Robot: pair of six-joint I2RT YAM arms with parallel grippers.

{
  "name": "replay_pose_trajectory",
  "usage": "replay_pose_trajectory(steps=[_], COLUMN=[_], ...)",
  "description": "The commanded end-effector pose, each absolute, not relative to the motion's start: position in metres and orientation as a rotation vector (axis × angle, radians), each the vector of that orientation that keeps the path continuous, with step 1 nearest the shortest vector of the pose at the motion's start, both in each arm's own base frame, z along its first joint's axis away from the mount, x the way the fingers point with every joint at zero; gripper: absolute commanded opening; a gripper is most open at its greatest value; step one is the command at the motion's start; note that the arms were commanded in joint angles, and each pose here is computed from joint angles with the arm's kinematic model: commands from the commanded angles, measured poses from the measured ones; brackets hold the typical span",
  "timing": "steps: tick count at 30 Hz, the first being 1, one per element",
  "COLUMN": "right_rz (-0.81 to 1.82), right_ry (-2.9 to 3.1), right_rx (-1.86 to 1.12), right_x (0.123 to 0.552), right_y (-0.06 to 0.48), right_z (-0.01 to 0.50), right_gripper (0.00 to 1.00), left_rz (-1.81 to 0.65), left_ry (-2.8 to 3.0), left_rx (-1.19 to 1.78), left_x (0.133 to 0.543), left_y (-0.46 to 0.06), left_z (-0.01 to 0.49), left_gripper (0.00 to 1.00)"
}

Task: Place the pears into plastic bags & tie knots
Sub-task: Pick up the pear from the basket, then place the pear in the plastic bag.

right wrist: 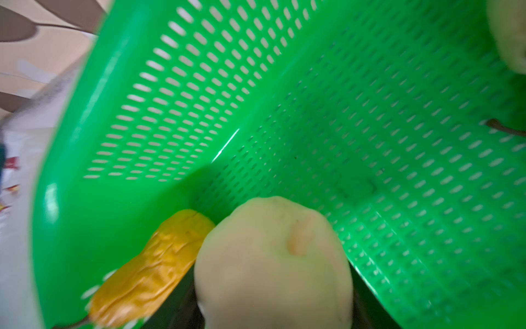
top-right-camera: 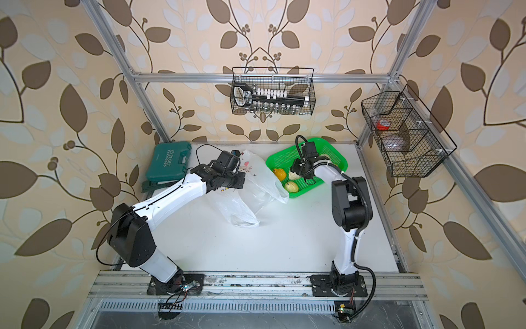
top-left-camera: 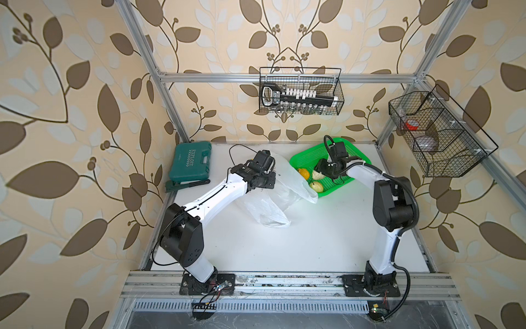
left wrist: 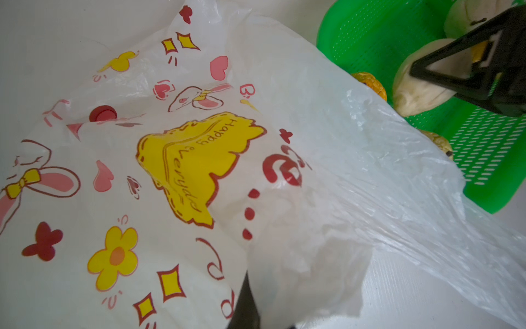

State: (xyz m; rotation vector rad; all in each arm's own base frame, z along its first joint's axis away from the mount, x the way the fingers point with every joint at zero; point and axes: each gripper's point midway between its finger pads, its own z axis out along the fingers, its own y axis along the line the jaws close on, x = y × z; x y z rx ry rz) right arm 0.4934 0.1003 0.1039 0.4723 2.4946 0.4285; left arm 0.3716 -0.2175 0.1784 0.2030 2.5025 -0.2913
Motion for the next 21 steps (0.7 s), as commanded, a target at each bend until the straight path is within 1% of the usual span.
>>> replay_pose_trajectory(steps=[1,3,6,10,13,15,17,21], right_rz=[0.536,0.606,0.759,0.893,0.997,1.051,1.077,1.028], right_ry=[2.324,2.273,2.224,2.228,2.244,2.253,2.270,2.310], right_rx=[0.392,0.346,0.239,0.077,0.019,0.002,-0.012,-0.047], right_x=[0.473,0.446,0.396,0.322,0.284,0.271,0.270,0.291], right_y=[0.105,0.113,0.143,0.196,0.226,0.241,0.255,0.272], right_z=[0.184,0.209,0.235,0.235,0.223,0.213,0.200,0.177], right_gripper=[0.48,0.48,0.48,0.48,0.48,0.48,0.48,0.47], left_rz=[-0.357,-0.362,-0.381,-0.410,-0.425,-0.443,-0.481,-0.543], left_ry=[2.455,2.454,2.449,2.446,2.437,2.431,2.421,2.399], left_rx=[0.192,0.197,0.205,0.225,0.253,0.276,0.309,0.381], left_x=[0.368,0.367,0.367,0.365,0.361,0.358,0.354,0.346], left_y=[-0.217,-0.218,-0.220,-0.223,-0.225,-0.226,-0.231,-0.238], left_z=[0.201,0.202,0.205,0.212,0.218,0.223,0.228,0.233], left_gripper=[0.00,0.00,0.00,0.00,0.00,0.00,0.00,0.00])
